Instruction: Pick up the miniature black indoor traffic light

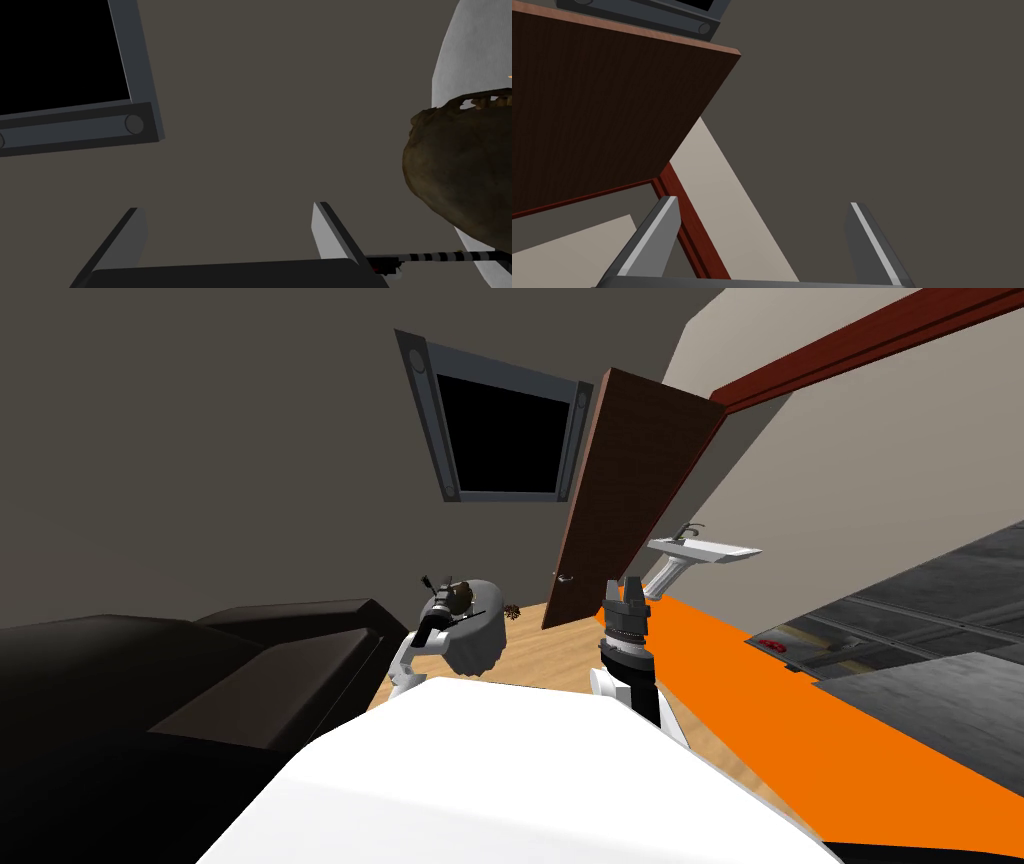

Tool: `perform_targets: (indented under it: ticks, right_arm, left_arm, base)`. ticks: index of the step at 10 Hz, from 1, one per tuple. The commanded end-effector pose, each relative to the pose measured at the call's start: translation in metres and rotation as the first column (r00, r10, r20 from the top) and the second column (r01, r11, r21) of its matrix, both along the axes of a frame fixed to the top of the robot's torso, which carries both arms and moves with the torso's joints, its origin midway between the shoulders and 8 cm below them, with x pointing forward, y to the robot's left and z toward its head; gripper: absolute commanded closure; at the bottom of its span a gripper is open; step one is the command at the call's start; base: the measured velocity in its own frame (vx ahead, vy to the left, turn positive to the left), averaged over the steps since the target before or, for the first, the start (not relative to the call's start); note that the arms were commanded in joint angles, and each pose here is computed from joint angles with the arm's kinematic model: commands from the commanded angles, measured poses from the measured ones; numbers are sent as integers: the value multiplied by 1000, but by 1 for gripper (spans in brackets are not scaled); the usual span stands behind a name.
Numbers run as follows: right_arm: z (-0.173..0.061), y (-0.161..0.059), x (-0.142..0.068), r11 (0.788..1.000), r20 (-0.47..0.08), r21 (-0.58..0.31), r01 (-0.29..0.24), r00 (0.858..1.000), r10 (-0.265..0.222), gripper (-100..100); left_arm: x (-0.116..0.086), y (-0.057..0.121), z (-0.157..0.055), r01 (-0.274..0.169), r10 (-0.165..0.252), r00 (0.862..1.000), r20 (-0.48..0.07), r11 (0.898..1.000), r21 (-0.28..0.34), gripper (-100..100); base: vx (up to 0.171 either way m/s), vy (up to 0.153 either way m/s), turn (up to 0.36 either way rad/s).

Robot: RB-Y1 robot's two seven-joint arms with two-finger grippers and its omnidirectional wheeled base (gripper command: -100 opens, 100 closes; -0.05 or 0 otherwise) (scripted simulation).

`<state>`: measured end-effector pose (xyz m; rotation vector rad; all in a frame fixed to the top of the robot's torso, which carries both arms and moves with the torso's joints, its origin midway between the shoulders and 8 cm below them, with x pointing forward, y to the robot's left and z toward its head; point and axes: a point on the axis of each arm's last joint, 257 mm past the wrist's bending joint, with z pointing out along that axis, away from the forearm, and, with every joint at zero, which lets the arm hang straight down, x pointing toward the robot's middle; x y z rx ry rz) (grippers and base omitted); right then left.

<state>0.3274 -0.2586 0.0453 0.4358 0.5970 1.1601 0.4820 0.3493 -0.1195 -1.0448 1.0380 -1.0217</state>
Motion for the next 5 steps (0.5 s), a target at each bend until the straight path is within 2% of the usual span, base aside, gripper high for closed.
perform_targets:
  ticks: [1,2,3,4,5]
  right_arm:
    - [0,0,0,1000,0,0,0,1000,0,0]
    - [0,0,0,1000,0,0,0,1000,0,0]
    - [0,0,0,1000,0,0,0,1000,0,0]
    - [0,0,0,1000,0,0,0,1000,0,0]
    - [0,0,0,1000,0,0,0,1000,0,0]
  left_arm:
    - [7,8,-20,-16,14,998,-61,1000,-22,-100]
    - [7,9,-23,-18,16,997,-72,1000,-24,-100]
    - [13,16,-42,-33,28,992,-126,999,-42,-100]
    - [13,16,-43,-34,29,991,-131,998,-43,-100]
    - [17,23,-63,-52,40,981,-188,997,-61,-100]
  base:
    - [23,-60,71]
    - [13,-51,37]
    - [16,-55,60]
    - [24,-40,39]
    - [30,-43,84]
